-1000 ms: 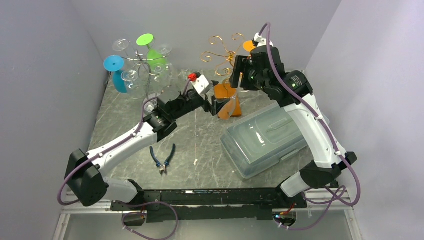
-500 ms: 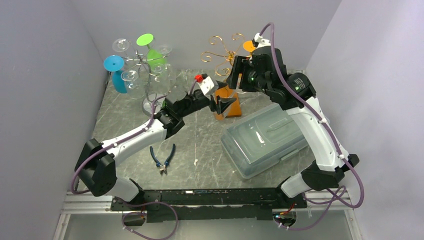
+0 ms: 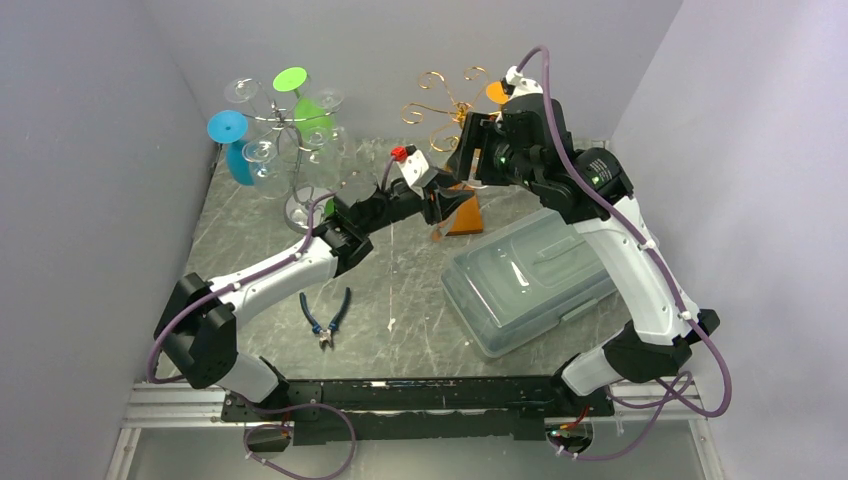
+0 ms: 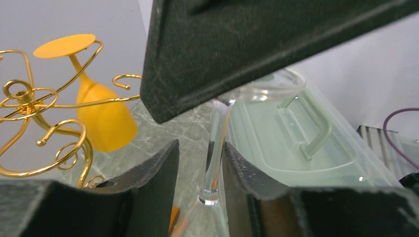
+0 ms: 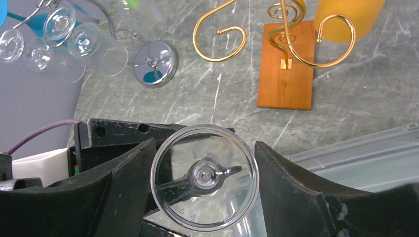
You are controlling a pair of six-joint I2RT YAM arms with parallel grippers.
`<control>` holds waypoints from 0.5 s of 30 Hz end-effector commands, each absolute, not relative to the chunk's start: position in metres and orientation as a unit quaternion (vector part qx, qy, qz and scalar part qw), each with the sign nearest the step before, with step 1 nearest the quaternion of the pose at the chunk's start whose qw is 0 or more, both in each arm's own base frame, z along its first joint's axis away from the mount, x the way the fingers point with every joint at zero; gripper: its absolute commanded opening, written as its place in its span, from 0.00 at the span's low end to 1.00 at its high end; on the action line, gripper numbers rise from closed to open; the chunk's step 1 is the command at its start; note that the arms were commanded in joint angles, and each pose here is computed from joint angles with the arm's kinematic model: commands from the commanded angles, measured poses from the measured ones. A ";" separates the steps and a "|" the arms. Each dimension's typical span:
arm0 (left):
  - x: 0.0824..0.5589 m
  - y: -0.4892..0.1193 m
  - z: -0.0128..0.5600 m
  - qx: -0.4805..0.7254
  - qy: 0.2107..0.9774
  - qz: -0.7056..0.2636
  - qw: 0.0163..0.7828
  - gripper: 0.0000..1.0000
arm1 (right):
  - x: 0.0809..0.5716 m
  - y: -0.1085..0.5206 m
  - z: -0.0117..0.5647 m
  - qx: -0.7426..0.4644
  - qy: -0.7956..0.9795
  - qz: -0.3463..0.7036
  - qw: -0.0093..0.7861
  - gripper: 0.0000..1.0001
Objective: Take the wine glass off the wine glass rack
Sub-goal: Place the wine glass at the center of the board.
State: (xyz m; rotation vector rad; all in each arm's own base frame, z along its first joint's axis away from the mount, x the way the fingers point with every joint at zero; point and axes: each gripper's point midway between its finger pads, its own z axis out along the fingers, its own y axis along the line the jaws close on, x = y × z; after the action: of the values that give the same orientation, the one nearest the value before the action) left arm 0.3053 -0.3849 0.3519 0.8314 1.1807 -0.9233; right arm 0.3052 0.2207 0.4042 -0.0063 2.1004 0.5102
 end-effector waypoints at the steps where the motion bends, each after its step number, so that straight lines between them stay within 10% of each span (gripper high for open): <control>1: 0.296 -0.389 0.395 0.350 0.476 -0.438 0.677 0.39 | 0.297 0.219 0.438 0.007 0.830 0.241 0.503 0.24; 8: 0.293 -0.398 0.396 0.350 0.494 -0.453 0.655 0.00 | 0.297 0.222 0.438 0.004 0.827 0.248 0.505 0.30; 15: 0.306 -0.377 0.411 0.253 0.540 -0.446 0.668 0.00 | 0.291 0.222 0.457 -0.001 0.800 0.277 0.532 0.90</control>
State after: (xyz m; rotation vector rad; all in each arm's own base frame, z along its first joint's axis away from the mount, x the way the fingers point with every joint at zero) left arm 0.2943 -0.3986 0.3725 0.7785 1.2053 -1.0221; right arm 0.3054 0.2170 0.4184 0.0120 2.0405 0.5229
